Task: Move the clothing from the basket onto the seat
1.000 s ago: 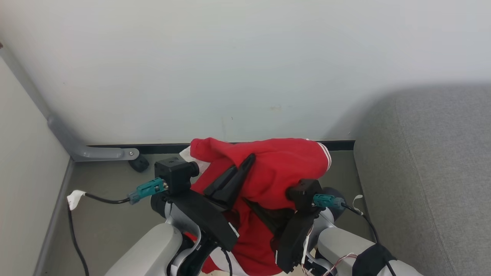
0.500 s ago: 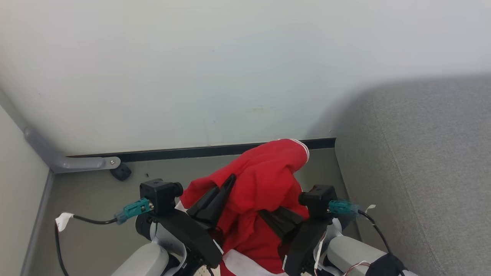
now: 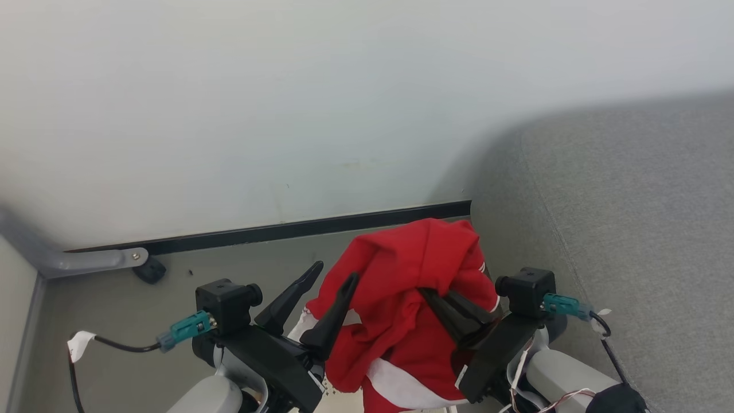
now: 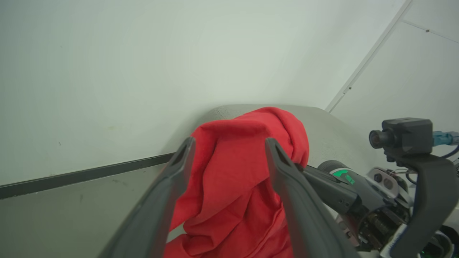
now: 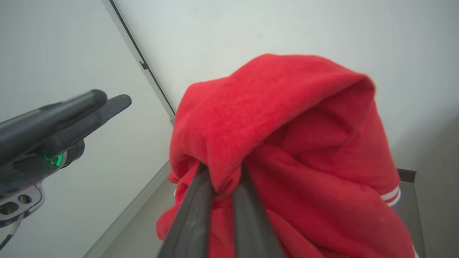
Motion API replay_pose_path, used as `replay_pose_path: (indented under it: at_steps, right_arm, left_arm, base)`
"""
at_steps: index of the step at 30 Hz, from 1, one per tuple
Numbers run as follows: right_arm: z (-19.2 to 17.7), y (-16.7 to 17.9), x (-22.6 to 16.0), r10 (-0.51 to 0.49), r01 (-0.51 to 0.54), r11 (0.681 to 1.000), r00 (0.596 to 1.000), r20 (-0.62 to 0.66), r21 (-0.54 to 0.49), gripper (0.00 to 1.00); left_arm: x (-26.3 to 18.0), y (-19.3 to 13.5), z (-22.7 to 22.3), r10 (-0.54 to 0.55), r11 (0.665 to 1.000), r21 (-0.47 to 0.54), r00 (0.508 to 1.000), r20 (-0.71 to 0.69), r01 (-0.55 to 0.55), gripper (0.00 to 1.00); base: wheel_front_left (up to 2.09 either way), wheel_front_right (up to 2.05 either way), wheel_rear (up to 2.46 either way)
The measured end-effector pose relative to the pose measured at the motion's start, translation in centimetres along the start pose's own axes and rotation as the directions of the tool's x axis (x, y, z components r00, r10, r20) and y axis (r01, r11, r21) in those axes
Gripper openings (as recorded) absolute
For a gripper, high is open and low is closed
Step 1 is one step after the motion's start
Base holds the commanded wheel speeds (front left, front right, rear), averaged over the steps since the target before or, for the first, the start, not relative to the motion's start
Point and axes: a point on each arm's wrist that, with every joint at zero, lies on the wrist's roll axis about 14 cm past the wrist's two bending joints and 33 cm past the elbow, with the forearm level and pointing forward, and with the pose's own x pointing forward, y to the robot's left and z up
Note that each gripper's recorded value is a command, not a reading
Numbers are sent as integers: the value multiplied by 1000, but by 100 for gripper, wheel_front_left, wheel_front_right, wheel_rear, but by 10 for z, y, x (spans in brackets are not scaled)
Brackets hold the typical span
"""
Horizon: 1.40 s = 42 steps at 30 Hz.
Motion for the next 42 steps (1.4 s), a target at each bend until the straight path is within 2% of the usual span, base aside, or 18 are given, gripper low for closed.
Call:
replay_pose_path:
  at_steps: [11, 21, 31, 42]
  right_arm:
    - [19, -36, -38, -132, 133, 991, 988, 80, -6, 0]
    - [50, -61, -78, -239, 245, 969, 951, 194, -7, 0]
    - [85, -83, -121, -341, 367, 930, 886, 315, -25, 0]
    - [96, -93, -165, -434, 480, 877, 820, 374, -34, 0]
  left_arm:
    - [12, -29, -3, -115, 992, 56, 993, -1, 115, 100]
    - [26, -61, -17, -244, 963, 107, 968, -50, 248, 100]
    - [39, -85, -34, -342, 928, 121, 935, -94, 352, 100]
    - [51, -109, -52, -432, 888, 110, 892, -133, 447, 100]
  base:
    - [0, 0, 0]
    - [0, 0, 0]
    - [0, 0, 0]
    - [0, 0, 0]
